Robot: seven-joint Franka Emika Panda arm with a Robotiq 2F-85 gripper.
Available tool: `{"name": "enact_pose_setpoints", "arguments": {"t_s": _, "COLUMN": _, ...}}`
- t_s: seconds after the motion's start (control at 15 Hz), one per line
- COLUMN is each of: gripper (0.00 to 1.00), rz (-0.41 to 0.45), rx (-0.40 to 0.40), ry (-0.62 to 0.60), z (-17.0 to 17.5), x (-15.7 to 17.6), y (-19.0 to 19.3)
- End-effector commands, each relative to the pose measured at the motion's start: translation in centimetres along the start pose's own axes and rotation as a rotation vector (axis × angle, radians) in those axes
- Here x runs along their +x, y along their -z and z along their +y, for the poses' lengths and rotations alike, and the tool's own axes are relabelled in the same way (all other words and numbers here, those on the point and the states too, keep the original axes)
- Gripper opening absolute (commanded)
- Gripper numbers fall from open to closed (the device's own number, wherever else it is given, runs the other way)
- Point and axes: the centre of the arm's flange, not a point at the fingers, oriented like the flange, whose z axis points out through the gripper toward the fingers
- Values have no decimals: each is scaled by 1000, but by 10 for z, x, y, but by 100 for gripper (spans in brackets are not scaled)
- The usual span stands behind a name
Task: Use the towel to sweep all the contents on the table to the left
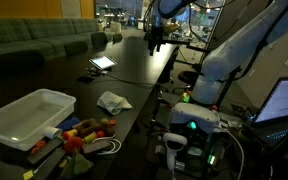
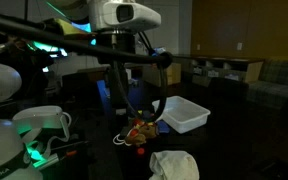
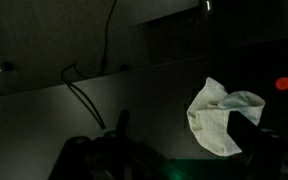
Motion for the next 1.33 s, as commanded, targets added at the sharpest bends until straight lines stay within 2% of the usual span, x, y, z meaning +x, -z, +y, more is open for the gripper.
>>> {"name": "enact_pose_setpoints", "arguments": {"t_s": 0.0, "gripper": 100, "rz": 1, "rx": 0, "ry": 0, "z": 0, "x": 0, "y": 1}}
{"name": "enact_pose_setpoints", "arguments": {"t_s": 0.33, "gripper": 100, "rz": 3, "rx": 0, "ry": -1, "z": 0, "x": 0, "y": 1}}
{"name": "enact_pose_setpoints", "arguments": {"t_s": 0.6, "gripper": 100, "rz": 4, "rx": 1, "ry": 27, "z": -6, "x": 16, "y": -4}}
{"name": "enact_pose_setpoints", "arguments": {"t_s": 1.27, "gripper": 100, "rz": 17, "rx": 9, "ry": 128, "z": -55, "x": 68, "y": -34}}
